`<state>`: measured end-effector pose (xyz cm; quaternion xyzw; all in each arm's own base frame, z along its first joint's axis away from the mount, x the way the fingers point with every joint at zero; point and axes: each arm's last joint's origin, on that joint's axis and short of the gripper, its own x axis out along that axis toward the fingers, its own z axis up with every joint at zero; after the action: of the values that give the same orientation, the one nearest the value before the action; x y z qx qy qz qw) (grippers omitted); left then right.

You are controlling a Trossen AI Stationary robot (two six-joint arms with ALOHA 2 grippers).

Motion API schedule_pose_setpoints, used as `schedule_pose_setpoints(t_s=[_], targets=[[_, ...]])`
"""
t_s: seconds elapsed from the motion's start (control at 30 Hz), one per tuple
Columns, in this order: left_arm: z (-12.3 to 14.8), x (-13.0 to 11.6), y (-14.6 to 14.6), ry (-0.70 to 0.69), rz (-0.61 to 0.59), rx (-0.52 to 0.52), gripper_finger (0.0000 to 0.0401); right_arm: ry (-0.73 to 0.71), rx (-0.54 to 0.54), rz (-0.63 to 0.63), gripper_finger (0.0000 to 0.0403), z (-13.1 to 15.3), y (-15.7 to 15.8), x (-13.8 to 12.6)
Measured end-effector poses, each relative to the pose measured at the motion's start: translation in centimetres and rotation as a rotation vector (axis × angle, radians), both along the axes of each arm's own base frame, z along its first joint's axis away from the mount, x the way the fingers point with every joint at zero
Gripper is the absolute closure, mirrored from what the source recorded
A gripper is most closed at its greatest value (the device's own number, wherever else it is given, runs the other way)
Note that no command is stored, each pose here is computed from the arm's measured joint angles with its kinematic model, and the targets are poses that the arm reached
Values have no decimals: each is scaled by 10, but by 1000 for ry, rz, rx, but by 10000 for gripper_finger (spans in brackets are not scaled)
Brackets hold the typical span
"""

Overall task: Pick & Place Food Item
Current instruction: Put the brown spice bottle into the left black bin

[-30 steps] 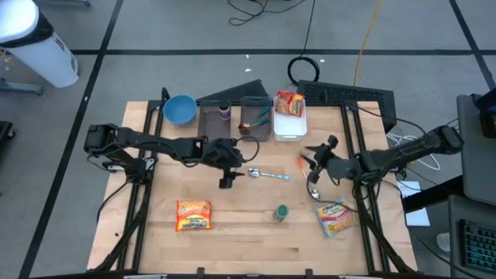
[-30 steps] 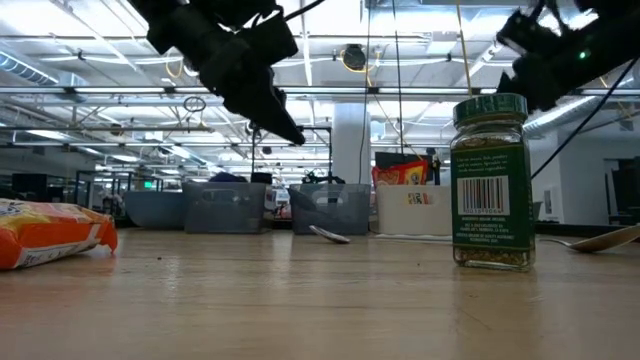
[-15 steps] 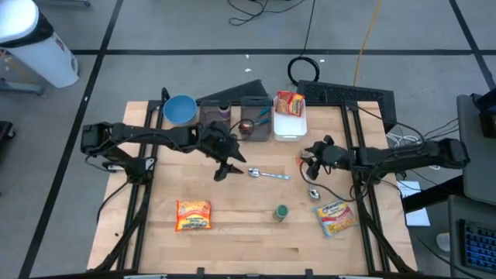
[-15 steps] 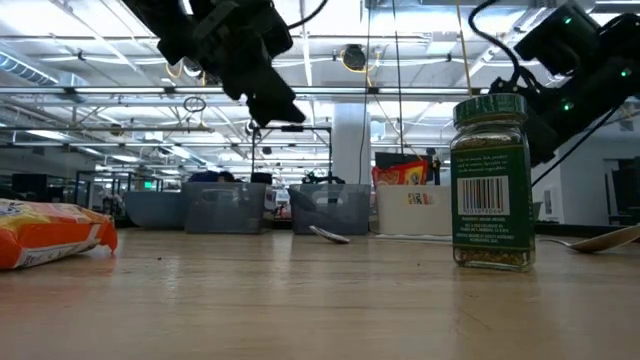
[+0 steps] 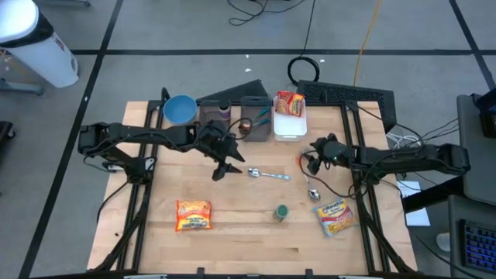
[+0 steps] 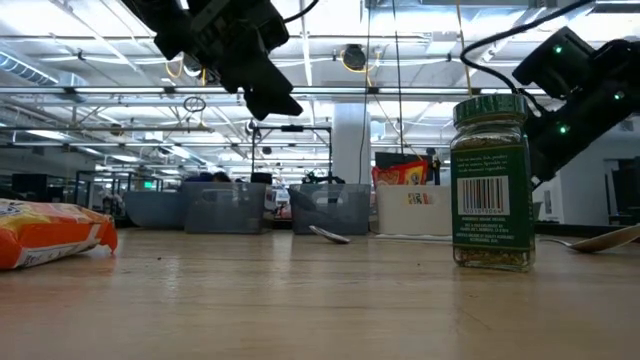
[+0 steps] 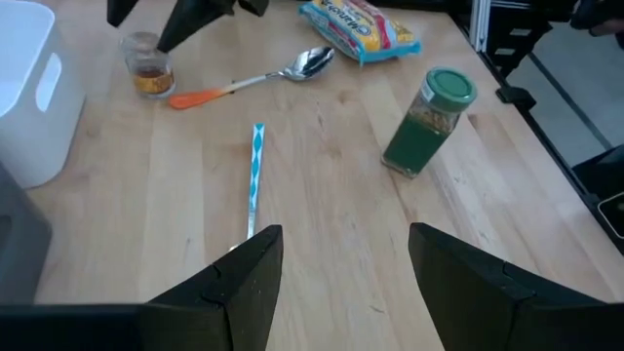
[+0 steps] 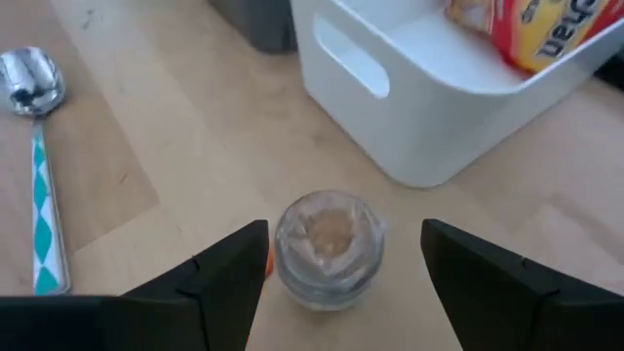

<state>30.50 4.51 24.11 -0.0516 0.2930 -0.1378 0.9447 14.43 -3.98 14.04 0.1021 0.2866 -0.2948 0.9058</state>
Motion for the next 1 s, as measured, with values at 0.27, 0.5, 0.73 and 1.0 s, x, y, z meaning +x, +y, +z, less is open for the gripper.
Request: schedule_pose_setpoints(t_s=[0.27, 0.5, 0.73, 1.0], targets=[[0, 0, 0, -2, 2, 1, 167, -89, 57, 21, 146, -17, 0, -7], [1, 1, 0, -16, 2, 5, 167, -141, 74, 3, 145, -28, 1, -13], [2, 2, 0, -32, 3, 8, 167, -168, 62, 29, 145, -27, 1, -10], [4, 3, 1, -53, 7, 9, 167, -123, 74, 29, 145, -35, 0, -6]])
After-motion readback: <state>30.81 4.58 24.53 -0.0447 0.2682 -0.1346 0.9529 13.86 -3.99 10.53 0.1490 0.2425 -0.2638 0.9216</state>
